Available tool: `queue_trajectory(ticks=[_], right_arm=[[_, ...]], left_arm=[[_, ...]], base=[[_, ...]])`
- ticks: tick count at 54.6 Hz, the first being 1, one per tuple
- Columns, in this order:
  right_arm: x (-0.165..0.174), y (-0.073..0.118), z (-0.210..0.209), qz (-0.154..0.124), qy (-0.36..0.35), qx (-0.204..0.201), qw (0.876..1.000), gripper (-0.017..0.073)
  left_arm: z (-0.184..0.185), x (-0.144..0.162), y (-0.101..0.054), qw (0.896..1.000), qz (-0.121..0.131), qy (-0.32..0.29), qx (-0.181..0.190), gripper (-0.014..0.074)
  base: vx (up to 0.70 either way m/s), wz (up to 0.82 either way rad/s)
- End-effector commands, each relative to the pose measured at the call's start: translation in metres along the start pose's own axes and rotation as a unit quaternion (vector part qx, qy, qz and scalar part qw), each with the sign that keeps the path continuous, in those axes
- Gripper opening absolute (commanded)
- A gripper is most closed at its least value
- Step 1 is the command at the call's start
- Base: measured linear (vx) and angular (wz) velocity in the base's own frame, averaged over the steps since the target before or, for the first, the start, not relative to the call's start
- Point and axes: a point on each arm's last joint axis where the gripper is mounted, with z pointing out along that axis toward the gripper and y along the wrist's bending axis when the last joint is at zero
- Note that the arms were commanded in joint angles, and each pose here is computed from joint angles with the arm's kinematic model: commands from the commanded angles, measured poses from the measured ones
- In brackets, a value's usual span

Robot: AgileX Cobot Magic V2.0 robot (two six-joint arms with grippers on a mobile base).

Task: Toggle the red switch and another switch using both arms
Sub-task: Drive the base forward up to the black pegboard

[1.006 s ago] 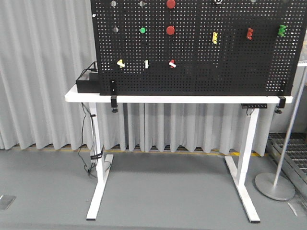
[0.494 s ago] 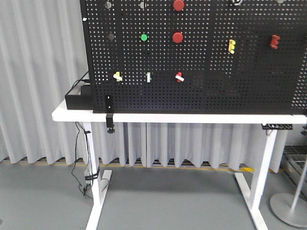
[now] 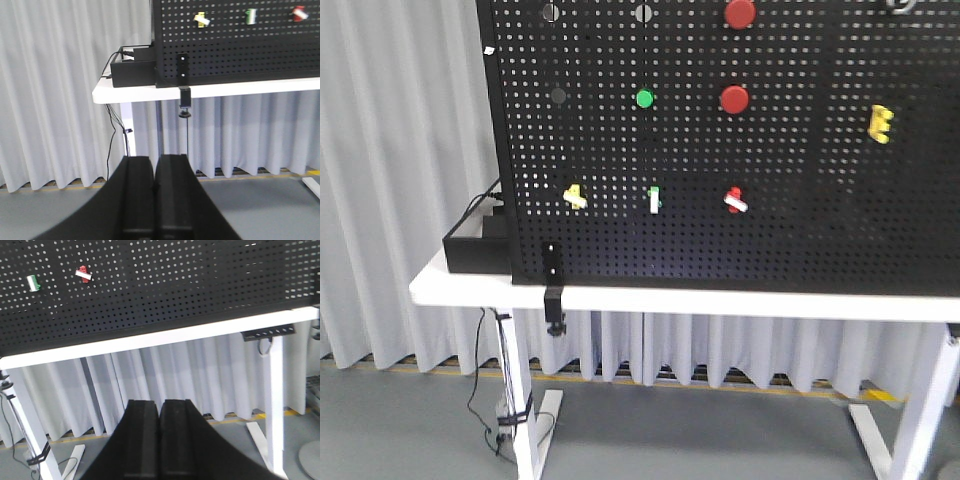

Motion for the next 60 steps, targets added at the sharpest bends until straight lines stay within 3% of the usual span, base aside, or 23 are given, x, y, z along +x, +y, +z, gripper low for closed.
queue_trajectory(ticks=[1, 60], right_arm=[[-0.0062, 0.0012, -0.0007, -0.008, -0.043, -0.007, 0.999, -0.0006], [-0.0062, 0.0012, -0.0007, -0.008, -0.043, -0.007, 0.999, -0.0006]], left_arm=[[-0.0008, -0.0017, 0.0008, 0.999, -0.005, -0.039, -0.006, 0.0003], [-0.0008, -0.0017, 0.0008, 0.999, -0.005, -0.039, -0.006, 0.0003]], base=[[0.38, 0.05], [0.33, -0.02]])
